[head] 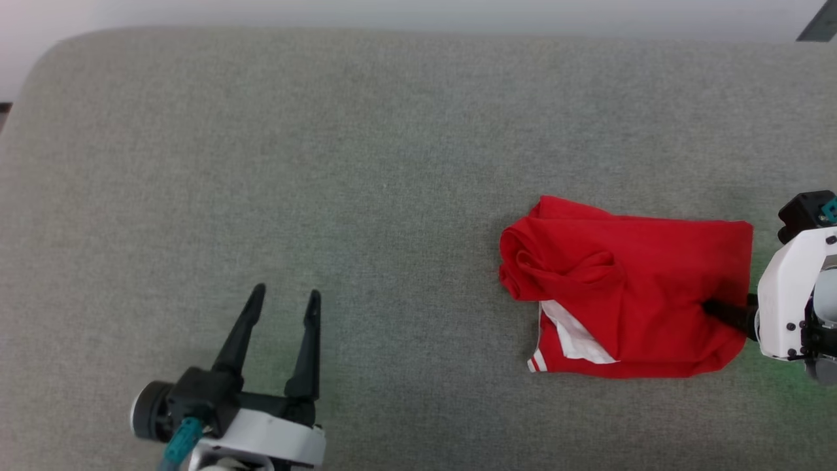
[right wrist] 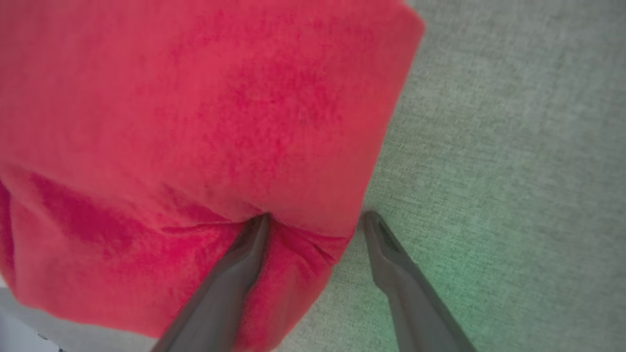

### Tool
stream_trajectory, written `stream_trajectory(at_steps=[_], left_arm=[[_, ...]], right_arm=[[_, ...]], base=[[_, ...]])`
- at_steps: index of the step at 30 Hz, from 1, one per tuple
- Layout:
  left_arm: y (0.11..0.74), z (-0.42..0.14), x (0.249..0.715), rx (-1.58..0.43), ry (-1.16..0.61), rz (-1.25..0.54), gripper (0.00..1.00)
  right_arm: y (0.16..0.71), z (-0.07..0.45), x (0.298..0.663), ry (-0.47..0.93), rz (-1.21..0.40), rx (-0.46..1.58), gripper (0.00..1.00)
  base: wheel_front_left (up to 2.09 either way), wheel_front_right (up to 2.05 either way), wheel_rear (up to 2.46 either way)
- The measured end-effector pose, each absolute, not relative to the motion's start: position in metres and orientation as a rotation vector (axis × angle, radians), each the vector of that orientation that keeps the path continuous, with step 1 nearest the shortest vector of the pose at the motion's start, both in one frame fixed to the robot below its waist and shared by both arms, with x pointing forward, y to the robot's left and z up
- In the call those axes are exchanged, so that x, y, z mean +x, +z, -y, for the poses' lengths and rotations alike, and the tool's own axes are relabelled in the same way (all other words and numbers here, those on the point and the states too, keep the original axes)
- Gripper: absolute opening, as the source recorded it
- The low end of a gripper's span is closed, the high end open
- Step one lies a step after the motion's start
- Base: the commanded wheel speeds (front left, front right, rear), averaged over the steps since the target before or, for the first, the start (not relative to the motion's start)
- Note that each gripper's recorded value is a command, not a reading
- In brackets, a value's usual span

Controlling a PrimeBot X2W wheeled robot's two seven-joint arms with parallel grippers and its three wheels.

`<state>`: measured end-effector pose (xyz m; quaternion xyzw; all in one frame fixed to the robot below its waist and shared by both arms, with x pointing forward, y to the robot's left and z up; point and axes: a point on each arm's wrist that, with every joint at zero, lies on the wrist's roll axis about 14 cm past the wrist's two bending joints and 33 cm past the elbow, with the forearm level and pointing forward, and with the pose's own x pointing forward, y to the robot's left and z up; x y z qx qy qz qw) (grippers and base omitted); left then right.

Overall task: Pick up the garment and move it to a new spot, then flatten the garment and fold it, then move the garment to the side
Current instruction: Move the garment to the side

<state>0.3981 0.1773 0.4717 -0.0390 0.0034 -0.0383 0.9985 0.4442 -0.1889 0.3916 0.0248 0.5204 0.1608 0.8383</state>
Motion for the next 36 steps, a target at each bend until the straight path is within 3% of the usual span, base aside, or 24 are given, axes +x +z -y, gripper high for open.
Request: stream_trajectory(at_steps=[1, 3, 4, 14, 30, 36], left_arm=[[0.470, -0.176, 0.400, -0.076, -0.082, -0.010, 1.00], [0.468, -0.175, 0.403, -0.073, -0.089, -0.015, 1.00], [0.468, -0.175, 0.405, -0.070, -0.093, -0.015, 1.00], [0.477, -0.160, 0.430, -0.024, -0.172, 0.027, 1.00], [0.520, -0.041, 0.485, 0.021, -0.576, 0.220, 1.00], [0.526, -0.009, 0.512, 0.043, -0.699, 0.291, 1.00]], right_arm=[[0.389, 0.189, 0.445, 0.340, -1.102, 0.051, 1.00], [0.385, 0.187, 0.446, 0.345, -1.104, 0.053, 0.20], [0.384, 0.186, 0.447, 0.345, -1.102, 0.056, 0.00], [0.393, 0.198, 0.453, 0.278, -0.965, 0.211, 0.00], [0.435, 0.371, 0.413, -0.202, -0.729, 0.277, 0.00], [0.457, 0.421, 0.428, -0.348, -0.602, 0.246, 0.00]], base=[[0.00, 0.00, 0.00], [0.00, 0.00, 0.00], [0.00, 0.00, 0.00], [0.00, 0.00, 0.00], [0.00, 0.00, 0.00], [0.00, 0.00, 0.00]])
